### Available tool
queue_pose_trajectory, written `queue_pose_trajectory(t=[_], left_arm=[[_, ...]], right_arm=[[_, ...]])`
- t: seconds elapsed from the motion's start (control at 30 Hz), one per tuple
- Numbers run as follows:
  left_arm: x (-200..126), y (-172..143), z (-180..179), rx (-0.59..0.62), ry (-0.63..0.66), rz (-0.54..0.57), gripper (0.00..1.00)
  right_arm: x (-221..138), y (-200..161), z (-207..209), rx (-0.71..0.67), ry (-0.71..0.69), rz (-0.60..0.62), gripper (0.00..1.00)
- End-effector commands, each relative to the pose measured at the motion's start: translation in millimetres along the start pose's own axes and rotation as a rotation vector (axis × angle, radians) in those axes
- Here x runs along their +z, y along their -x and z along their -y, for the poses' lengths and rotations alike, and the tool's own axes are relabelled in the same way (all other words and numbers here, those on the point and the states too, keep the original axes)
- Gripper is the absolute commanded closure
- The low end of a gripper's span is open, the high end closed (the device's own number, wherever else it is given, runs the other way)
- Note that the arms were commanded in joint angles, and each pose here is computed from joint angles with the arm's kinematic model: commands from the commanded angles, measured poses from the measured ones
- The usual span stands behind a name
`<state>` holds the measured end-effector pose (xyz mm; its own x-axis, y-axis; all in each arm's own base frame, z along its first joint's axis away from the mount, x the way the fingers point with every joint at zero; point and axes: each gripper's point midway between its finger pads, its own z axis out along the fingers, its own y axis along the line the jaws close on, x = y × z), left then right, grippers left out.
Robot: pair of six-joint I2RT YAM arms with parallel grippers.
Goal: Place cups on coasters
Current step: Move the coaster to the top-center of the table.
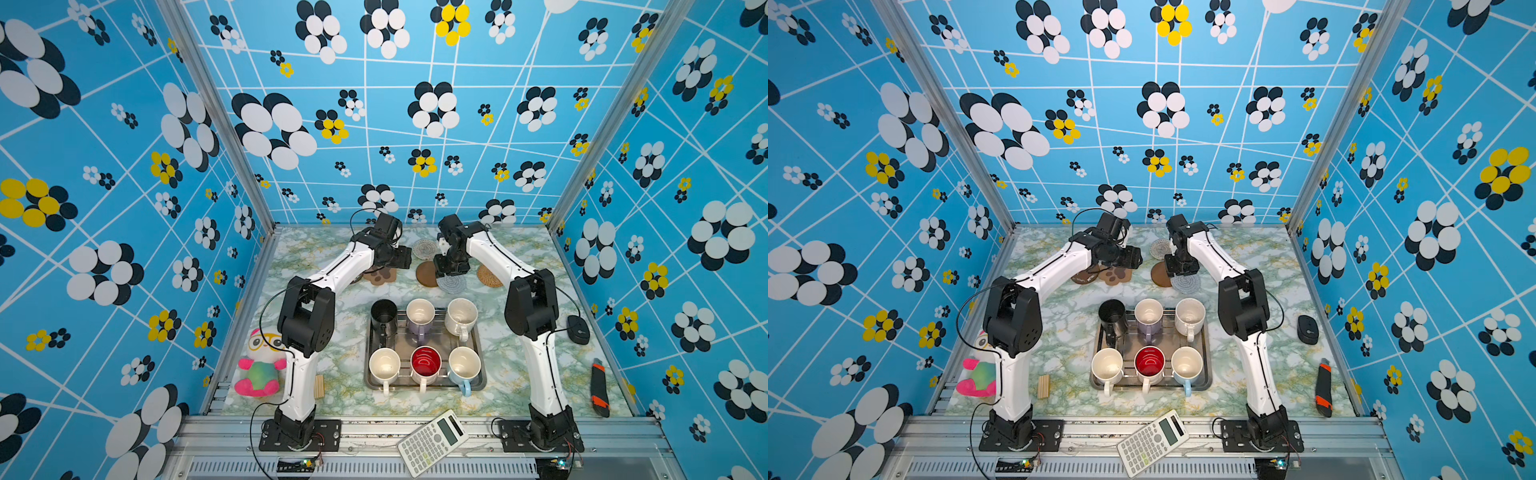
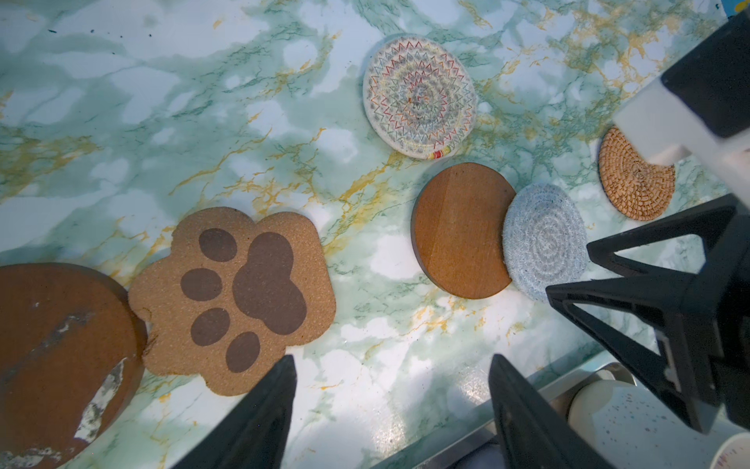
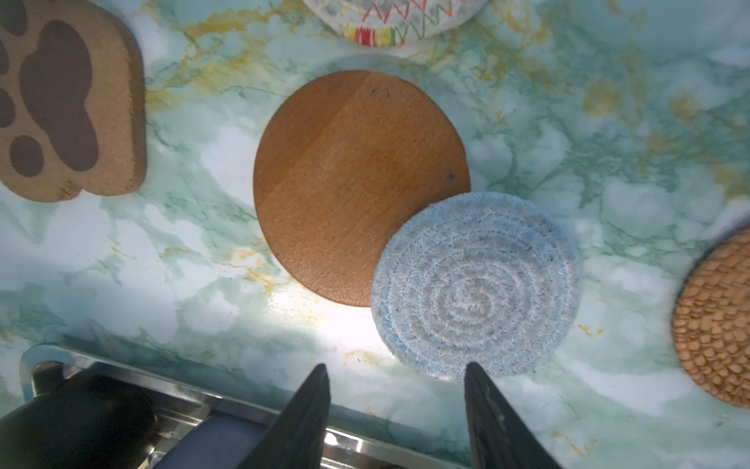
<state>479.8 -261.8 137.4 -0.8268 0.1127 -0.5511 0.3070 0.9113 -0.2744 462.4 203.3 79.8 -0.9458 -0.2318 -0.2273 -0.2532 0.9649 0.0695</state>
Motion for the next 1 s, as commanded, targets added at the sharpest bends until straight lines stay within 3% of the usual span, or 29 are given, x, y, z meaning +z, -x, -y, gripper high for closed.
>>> queue_pose_trajectory(t=[0.0, 0.5, 0.57, 0.97], left_arm=[[-11, 1, 7, -0.003, -0.020, 0.011, 0.24], [-9, -3, 3, -0.002, -0.001, -0.005, 0.24], [-9, -3, 4, -0.002, -0.003, -0.005, 0.24], [-10, -2, 2, 0.001, 0.007, -0.008, 0.24]], right_arm=[[7, -10, 5, -0.046, -0.057, -0.030, 0.44], [29, -25, -5, -0.115, -0.046, -0.044, 0.41], [32, -27, -3, -0.120, -0.064, -0.051, 0.37], [45, -29, 15, -0.134, -0.179, -0.054, 0.39]])
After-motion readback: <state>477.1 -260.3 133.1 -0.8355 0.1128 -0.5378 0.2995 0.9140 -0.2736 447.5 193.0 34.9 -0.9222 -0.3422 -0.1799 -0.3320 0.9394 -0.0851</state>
